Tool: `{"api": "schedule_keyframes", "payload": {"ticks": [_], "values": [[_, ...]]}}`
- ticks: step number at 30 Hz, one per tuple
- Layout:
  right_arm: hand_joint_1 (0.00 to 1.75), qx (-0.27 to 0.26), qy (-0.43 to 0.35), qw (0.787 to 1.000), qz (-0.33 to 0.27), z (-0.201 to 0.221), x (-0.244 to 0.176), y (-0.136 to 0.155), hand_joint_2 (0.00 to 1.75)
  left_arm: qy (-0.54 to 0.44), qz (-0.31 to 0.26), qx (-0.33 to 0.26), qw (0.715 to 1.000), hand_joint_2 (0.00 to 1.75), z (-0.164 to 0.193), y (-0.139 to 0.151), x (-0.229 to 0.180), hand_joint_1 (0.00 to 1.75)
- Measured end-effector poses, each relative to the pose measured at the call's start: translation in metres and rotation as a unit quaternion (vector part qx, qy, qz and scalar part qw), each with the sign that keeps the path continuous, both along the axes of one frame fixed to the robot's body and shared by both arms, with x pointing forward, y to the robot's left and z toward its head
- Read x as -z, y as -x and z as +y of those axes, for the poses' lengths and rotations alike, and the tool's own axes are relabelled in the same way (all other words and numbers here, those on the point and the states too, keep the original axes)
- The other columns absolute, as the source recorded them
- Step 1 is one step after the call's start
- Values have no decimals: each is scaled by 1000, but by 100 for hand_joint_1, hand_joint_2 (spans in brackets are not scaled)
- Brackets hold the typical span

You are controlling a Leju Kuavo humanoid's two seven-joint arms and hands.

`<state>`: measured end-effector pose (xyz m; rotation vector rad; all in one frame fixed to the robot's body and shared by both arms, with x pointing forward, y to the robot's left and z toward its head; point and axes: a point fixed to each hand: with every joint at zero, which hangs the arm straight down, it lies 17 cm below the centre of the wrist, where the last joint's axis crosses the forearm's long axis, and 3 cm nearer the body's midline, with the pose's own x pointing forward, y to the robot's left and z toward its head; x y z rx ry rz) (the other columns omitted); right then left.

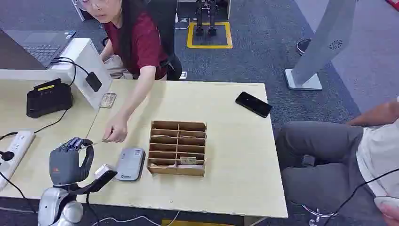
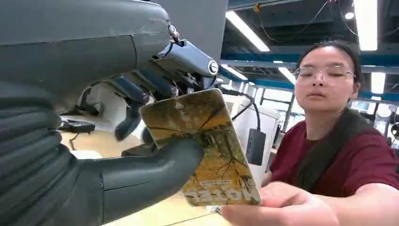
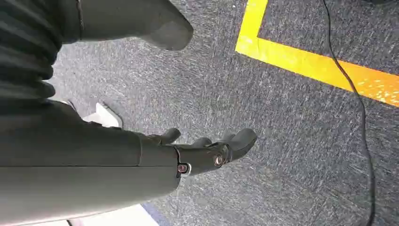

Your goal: Pass the card to the sensor for recognition and then transmit it.

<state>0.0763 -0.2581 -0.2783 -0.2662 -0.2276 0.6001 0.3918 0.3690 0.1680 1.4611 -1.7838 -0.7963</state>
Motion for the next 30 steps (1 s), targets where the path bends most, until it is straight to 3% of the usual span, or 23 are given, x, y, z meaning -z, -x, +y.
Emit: {"api": "schedule_keyframes", "payload": {"ticks": [18,24,30], "values": [[0,-16,-3,1000,-11,2,-1,-4,175,91,-16,42,995,175,-6,7,-5,175],[0,-14,-4,1000,-12,2,-1,-4,175,210,29,92,973,175,-9,-2,5,175],[0,-9,-6,1000,-13,3,-1,-4,175,233,31,105,966,175,-13,-3,3,175]]}}
